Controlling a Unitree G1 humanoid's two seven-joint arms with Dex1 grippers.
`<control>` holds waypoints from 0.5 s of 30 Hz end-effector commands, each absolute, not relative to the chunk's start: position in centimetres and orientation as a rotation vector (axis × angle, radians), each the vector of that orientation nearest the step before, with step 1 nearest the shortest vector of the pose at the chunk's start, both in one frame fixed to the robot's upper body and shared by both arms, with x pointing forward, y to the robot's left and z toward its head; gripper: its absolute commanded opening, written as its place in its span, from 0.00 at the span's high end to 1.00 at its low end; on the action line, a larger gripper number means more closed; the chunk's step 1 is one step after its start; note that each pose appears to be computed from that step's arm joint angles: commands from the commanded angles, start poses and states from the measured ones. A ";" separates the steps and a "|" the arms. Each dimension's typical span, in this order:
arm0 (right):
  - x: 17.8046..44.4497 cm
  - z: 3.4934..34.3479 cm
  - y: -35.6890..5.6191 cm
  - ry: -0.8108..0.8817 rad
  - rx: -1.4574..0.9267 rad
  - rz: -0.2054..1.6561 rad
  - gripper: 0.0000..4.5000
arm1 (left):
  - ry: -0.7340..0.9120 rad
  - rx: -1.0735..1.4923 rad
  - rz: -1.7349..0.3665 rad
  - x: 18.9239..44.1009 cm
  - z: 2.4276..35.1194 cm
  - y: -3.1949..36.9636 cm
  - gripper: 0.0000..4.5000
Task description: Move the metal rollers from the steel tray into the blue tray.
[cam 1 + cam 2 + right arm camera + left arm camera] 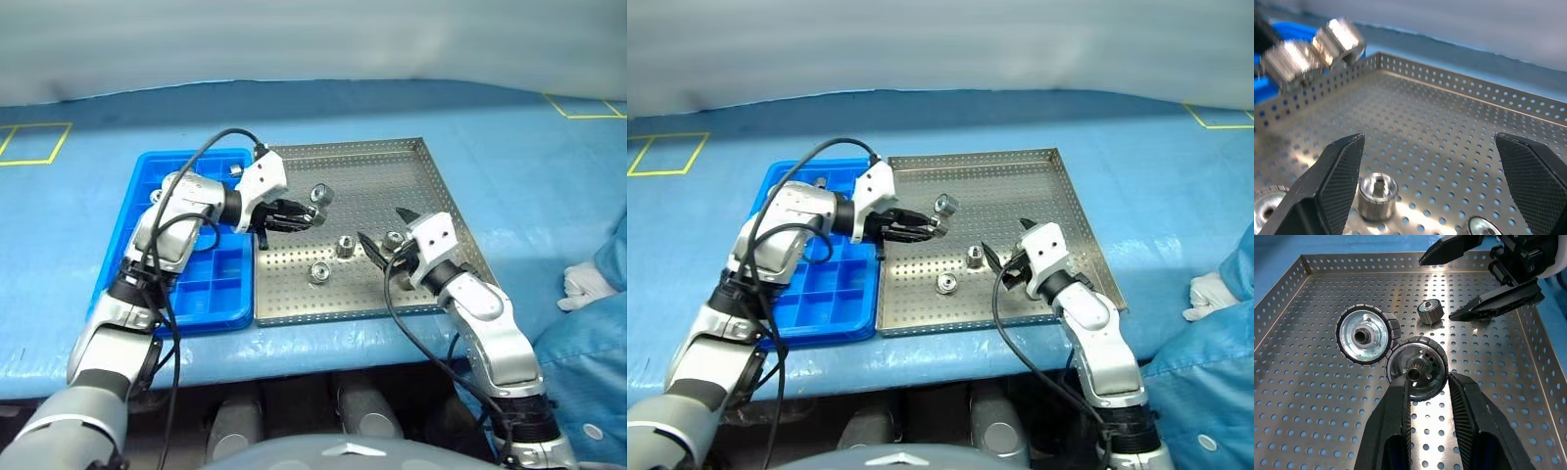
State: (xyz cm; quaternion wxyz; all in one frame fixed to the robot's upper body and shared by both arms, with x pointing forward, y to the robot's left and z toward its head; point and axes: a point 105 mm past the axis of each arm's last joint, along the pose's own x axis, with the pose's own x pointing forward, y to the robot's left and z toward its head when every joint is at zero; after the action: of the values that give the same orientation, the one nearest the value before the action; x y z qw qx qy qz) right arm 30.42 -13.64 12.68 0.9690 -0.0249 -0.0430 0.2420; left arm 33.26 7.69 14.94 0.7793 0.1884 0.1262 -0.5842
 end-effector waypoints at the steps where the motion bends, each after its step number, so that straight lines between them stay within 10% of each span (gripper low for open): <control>1: 29.9 16.5 -13.7 -0.225 0.153 0.497 0.00 | 0.144 0.491 -1.295 31.8 15.8 7.3 0.81; 15: 30.6 15.5 -9.2 0.112 0.591 0.602 0.00 | -0.037 0.957 -1.236 32.4 13.8 6.4 0.81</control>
State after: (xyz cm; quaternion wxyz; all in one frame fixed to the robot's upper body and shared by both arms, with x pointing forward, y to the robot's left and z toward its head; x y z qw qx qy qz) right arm 30.51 -9.10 14.72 0.9132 0.2771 0.0613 0.2924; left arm 32.10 6.76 12.33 0.7179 0.4035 0.0228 -0.5669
